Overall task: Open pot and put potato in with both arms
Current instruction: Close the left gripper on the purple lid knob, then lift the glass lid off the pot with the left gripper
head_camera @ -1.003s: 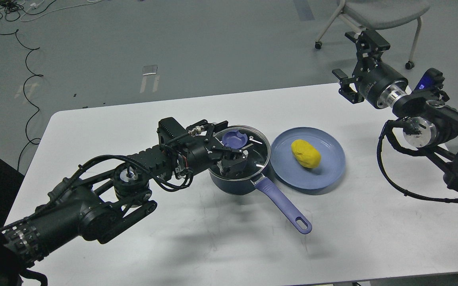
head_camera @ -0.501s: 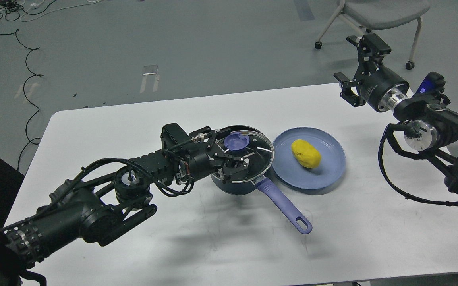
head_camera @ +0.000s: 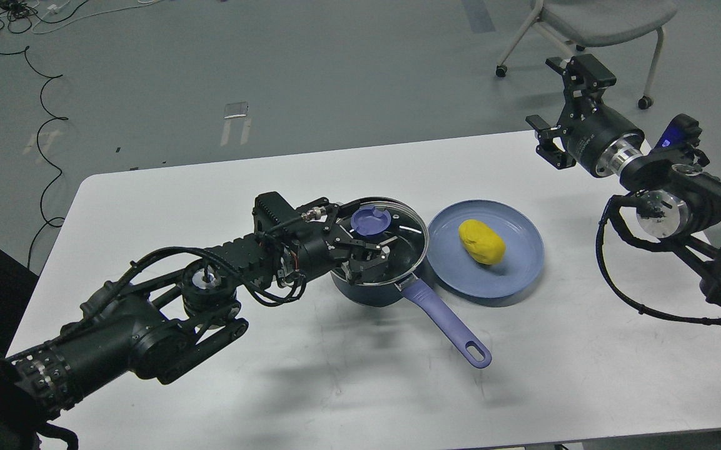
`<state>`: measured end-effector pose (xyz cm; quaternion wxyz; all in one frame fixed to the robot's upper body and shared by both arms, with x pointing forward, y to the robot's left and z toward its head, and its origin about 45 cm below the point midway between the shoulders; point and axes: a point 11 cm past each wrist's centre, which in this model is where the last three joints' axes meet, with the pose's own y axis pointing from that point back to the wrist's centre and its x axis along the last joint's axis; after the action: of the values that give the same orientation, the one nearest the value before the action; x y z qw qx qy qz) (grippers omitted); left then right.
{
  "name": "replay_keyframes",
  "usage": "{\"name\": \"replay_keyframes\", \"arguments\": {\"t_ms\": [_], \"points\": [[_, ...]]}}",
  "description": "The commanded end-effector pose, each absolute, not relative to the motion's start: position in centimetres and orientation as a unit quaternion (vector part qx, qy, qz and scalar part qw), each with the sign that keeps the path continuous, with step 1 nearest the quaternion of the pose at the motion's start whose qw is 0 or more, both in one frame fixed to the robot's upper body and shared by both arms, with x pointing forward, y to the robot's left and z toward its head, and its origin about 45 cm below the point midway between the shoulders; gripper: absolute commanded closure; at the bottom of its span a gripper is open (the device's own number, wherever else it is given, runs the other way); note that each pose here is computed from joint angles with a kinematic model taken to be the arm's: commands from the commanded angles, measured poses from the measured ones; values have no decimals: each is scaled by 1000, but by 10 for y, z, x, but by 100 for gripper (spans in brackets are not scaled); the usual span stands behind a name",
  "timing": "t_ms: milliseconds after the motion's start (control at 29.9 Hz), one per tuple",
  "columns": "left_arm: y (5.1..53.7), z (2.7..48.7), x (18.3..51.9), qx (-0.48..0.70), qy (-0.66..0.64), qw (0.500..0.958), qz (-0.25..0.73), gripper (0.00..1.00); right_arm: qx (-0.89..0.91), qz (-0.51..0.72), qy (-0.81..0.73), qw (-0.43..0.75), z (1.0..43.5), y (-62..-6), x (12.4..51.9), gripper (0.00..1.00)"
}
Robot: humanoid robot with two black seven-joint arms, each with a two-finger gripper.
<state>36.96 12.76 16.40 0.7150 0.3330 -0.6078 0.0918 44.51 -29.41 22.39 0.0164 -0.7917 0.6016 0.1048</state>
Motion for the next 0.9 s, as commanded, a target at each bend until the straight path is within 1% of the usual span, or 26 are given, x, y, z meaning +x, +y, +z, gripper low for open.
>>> {"name": "replay_keyframes", "arguments": {"t_ms": [0, 33, 67, 100, 201, 434, 501, 635, 869], "points": [[131, 165, 374, 332, -612, 710, 100, 12, -788, 103, 607, 9, 219, -299, 445, 0], [131, 166, 374, 332, -612, 710, 101, 19, -788, 104, 607, 7, 218, -299, 445, 0], [131, 166, 374, 332, -613, 710, 101, 28, -788, 104, 607, 6, 217, -299, 445, 0], [132, 166, 375, 333, -614, 709, 101, 41, -789, 104, 606, 5, 216, -298, 444, 0], [135, 165, 377, 338, -613, 707, 101, 48, -789, 104, 605, 3, 216, -298, 444, 0], [134, 166, 376, 330, -615, 710, 95, 49, -789, 103, 606, 2, 215, -298, 444, 0], [134, 167, 376, 329, -615, 711, 94, 52, -789, 103, 606, 2, 215, -298, 444, 0], [133, 170, 375, 324, -617, 711, 93, 53, -789, 103, 606, 2, 215, -298, 444, 0], [140, 193, 385, 315, -633, 700, 99, 53, -788, 102, 607, 3, 216, -297, 445, 0]]}}
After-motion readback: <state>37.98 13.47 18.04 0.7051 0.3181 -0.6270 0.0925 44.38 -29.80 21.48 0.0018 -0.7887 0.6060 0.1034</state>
